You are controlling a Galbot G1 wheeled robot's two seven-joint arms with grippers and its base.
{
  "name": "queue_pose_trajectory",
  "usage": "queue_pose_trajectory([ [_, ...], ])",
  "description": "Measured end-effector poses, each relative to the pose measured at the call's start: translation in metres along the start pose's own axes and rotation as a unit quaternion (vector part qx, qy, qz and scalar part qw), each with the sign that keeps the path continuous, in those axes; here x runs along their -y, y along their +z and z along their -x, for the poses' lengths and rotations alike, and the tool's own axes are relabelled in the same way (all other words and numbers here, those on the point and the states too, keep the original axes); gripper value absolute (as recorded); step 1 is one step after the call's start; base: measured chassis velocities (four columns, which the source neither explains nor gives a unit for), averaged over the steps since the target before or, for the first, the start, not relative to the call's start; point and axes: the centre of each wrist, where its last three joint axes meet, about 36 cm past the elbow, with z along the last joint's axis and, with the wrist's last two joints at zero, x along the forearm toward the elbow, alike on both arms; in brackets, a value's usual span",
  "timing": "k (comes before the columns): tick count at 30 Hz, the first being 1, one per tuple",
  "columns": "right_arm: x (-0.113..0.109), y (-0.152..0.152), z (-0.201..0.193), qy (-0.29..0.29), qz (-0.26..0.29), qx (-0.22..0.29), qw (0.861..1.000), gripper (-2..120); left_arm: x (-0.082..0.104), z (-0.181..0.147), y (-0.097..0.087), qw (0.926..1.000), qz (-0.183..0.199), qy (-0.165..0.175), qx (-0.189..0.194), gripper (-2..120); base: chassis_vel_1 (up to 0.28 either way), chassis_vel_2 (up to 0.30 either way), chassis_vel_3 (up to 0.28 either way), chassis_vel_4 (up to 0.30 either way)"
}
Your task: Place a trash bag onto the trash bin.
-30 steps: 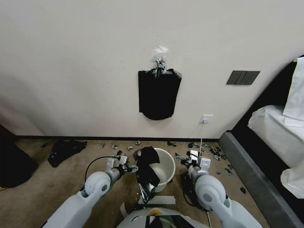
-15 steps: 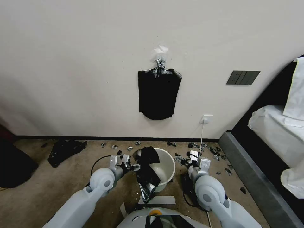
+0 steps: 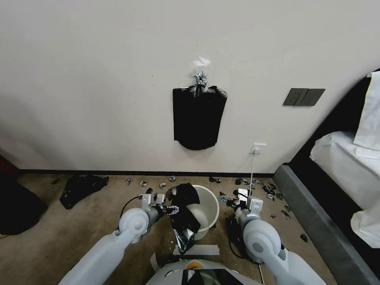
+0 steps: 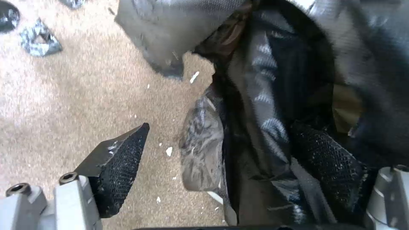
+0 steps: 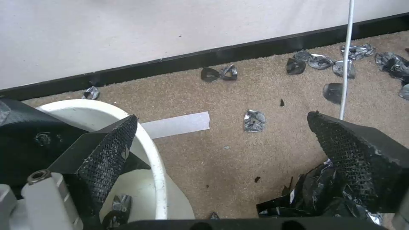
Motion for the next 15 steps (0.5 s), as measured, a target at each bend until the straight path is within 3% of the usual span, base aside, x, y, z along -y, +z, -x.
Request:
queue_pose_trajectory([
  [15, 0.002, 0.0035, 0.0006, 0.003, -0.001, 0.001, 1.0, 100, 0.0061, 0.0037, -0.001, 0.9993, -0.028, -0.003, -0.024, 84, 0.0, 0.0, 0.0, 0.0],
])
